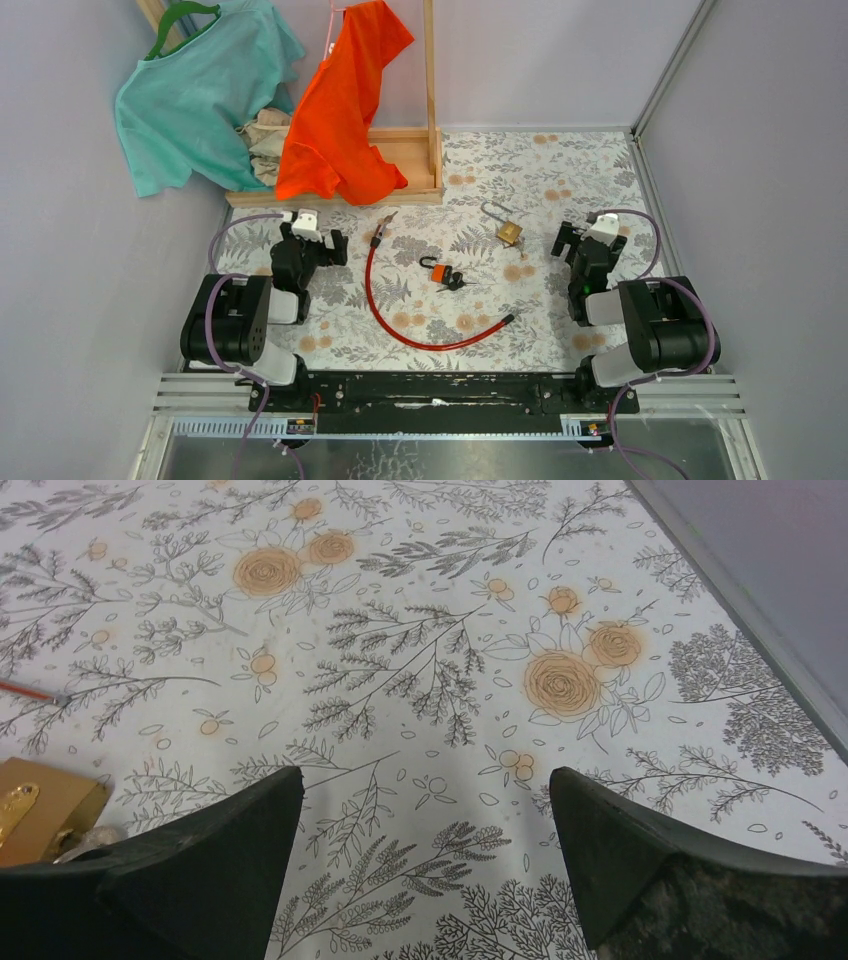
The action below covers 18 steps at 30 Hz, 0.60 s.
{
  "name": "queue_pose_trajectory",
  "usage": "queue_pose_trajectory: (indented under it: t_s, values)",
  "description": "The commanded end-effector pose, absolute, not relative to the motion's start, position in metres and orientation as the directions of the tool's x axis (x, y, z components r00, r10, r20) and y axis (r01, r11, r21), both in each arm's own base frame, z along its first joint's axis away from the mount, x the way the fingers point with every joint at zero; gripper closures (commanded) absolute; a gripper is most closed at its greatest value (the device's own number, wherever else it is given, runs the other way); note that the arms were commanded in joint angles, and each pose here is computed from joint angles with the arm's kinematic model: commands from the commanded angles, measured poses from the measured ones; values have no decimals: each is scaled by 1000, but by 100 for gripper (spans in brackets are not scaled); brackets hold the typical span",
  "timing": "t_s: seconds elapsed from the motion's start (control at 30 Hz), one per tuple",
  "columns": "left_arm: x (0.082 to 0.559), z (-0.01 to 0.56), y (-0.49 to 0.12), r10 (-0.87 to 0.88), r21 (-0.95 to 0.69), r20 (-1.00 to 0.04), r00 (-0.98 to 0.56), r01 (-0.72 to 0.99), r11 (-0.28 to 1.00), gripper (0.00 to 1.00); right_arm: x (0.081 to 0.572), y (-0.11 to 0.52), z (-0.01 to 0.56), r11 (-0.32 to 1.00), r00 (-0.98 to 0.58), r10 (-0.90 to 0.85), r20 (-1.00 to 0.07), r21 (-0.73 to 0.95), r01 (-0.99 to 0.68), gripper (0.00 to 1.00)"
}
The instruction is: Unlock with the key
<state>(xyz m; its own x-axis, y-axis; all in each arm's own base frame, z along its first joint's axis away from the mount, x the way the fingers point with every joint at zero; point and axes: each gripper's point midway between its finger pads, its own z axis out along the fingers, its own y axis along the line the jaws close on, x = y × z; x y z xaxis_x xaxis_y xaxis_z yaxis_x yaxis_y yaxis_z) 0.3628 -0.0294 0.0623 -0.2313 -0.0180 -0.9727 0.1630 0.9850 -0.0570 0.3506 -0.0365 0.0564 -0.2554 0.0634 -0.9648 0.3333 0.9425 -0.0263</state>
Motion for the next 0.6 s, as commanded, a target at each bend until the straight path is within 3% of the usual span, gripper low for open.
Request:
queue_pose_trajectory:
  t_s: [0.0, 0.57]
  values:
    - [375, 98, -28, -17, -31, -997, -80, 172, 985, 0, 361, -21, 74, 975, -165, 54, -985, 16, 221, 1]
    - [375, 98, -27, -16, -30, -996, -83, 166, 986, 0, 361, -22, 77, 974, -133, 53, -990, 22, 223, 1]
